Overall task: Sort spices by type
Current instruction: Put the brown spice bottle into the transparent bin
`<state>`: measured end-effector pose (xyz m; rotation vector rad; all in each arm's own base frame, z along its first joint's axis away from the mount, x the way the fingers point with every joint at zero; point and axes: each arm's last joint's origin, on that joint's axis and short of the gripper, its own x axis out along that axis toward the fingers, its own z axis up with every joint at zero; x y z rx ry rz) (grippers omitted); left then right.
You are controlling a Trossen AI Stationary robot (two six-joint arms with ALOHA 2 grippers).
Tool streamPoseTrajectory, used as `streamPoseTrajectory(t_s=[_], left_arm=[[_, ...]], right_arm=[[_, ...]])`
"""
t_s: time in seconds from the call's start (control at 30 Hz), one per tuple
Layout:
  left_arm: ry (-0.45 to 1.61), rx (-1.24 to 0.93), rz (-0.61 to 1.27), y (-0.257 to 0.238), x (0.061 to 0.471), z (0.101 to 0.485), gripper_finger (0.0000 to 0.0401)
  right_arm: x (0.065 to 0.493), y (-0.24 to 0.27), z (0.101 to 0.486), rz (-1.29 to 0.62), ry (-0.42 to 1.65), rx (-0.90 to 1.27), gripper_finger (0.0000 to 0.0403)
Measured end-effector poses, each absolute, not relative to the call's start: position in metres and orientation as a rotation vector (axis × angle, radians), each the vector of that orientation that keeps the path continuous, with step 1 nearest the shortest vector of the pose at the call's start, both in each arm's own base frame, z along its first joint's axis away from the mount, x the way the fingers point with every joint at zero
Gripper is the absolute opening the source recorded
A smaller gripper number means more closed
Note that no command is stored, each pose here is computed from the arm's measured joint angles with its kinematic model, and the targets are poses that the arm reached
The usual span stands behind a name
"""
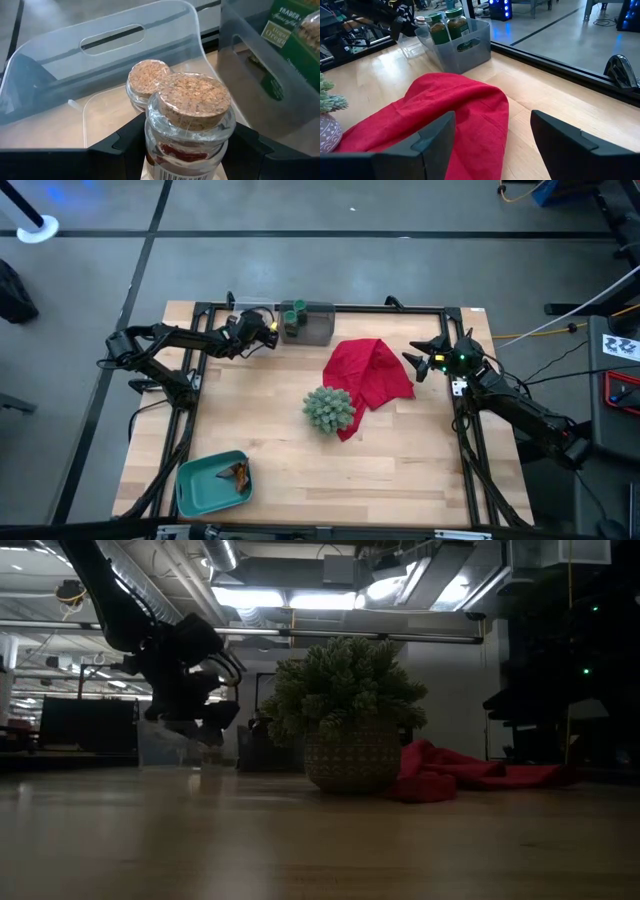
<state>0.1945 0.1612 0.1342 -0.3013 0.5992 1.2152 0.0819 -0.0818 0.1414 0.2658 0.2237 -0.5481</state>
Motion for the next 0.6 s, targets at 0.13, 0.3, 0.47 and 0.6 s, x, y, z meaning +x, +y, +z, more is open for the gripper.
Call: streamPoseTrajectory(t_s=[0.13, 0.3, 0.47, 0.6], left_arm=[[0.593, -0.298, 1.215, 0.1615, 0.1948, 0.1347, 0.0196], [0.594, -0.301, 1.216, 0.1614, 0.1947, 0.1345, 0.0196], [0.594, -0.305, 1.206, 0.1612, 0.195, 0.1345, 0.0196], [0.595, -0.309, 1.197, 0.1611, 0.1952, 0.1344, 0.0196]], right_arm=[[0.0819, -0.0818, 0.1414, -0.548, 0.224, 0.266, 0.0257], [0.0819, -0.0818, 0.1413, -0.548, 0.224, 0.266, 0.0257], [0.0819, -0.0818, 0.1413, -0.548, 0.224, 0.266, 0.0257], [0.0819, -0.0818, 0.1413, -0.548, 0.224, 0.266, 0.0257]])
